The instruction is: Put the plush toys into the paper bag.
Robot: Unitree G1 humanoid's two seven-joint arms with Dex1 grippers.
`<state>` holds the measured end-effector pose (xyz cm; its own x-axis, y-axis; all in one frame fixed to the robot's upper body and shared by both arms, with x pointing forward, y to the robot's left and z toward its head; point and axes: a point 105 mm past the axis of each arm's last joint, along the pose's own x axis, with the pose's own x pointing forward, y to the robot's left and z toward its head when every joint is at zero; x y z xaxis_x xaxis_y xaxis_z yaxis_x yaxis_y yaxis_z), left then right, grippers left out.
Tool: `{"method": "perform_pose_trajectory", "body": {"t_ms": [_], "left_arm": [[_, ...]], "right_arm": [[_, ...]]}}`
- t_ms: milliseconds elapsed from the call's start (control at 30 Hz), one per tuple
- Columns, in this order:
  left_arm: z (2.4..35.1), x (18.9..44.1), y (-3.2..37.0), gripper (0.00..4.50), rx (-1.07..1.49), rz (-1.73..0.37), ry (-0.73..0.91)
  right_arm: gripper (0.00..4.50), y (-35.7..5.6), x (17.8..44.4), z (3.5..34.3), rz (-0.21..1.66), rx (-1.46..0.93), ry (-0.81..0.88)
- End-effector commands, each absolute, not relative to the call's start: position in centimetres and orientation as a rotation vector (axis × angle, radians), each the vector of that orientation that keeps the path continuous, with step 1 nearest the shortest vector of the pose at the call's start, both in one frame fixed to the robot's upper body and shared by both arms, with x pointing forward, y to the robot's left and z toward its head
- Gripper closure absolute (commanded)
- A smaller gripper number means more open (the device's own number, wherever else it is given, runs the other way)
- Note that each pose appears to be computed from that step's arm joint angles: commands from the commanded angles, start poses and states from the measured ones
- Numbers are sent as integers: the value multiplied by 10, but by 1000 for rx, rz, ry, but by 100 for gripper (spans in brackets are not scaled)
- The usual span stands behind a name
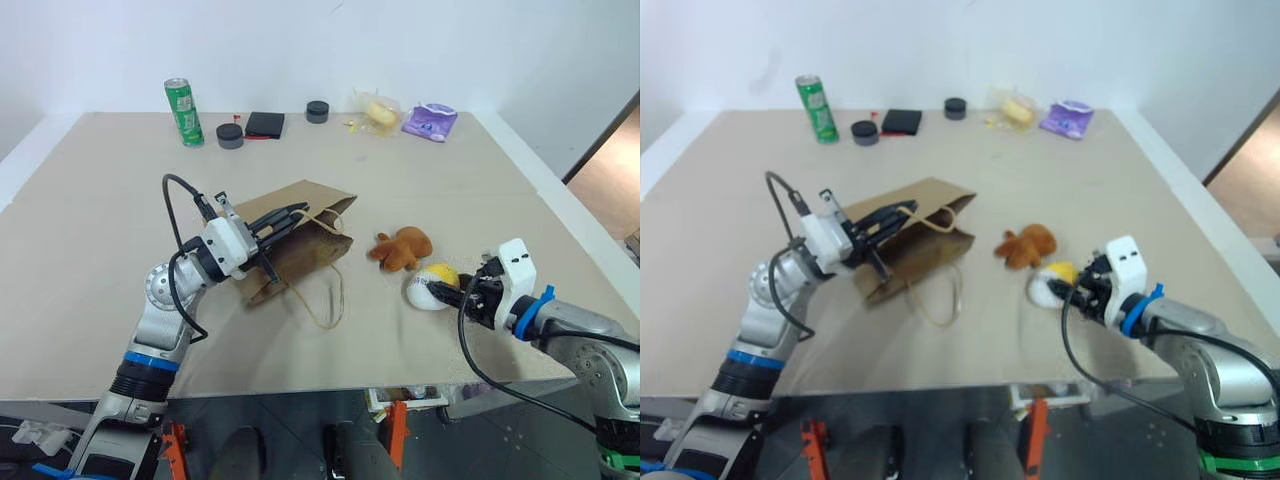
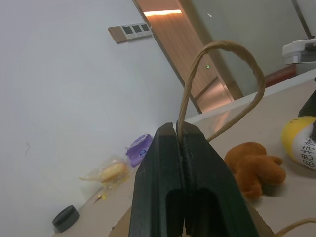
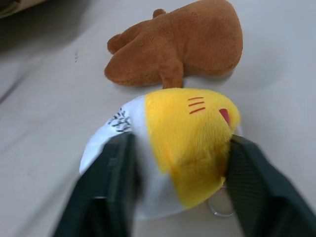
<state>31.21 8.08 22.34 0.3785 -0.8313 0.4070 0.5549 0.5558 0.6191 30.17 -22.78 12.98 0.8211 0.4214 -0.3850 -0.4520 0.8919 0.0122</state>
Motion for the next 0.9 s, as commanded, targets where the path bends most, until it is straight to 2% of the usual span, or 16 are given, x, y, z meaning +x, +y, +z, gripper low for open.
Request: {"method": "perform_pose_trajectory", "body": {"t_ms": [33, 67, 100, 233, 333, 533, 733, 867, 900], "left_arm": [[238, 310, 83, 450, 419, -903, -814], [238, 310, 83, 450, 419, -902, -814], [238, 311, 84, 450, 418, -901, -814], [239, 311, 83, 450, 413, -901, -814], [239, 311, 81, 450, 403, -905, -815], [241, 309, 74, 450, 380, -924, -827], [243, 307, 72, 450, 370, -924, -830], [244, 308, 73, 450, 374, -910, -830], [244, 308, 75, 450, 375, -905, -830]], "right_arm": [[379, -221, 300, 165, 518, -42, 228], [432, -214, 297, 181, 557, -12, 163], [446, -206, 293, 194, 609, 17, 110], [446, -162, 284, 223, 774, 114, 8], [446, -115, 286, 219, 868, 121, 30], [446, -54, 332, 181, 852, 137, 118], [446, -2, 364, 179, 859, 143, 86], [446, 9, 360, 179, 893, 126, 28], [407, 7, 355, 182, 912, 141, 16]]}}
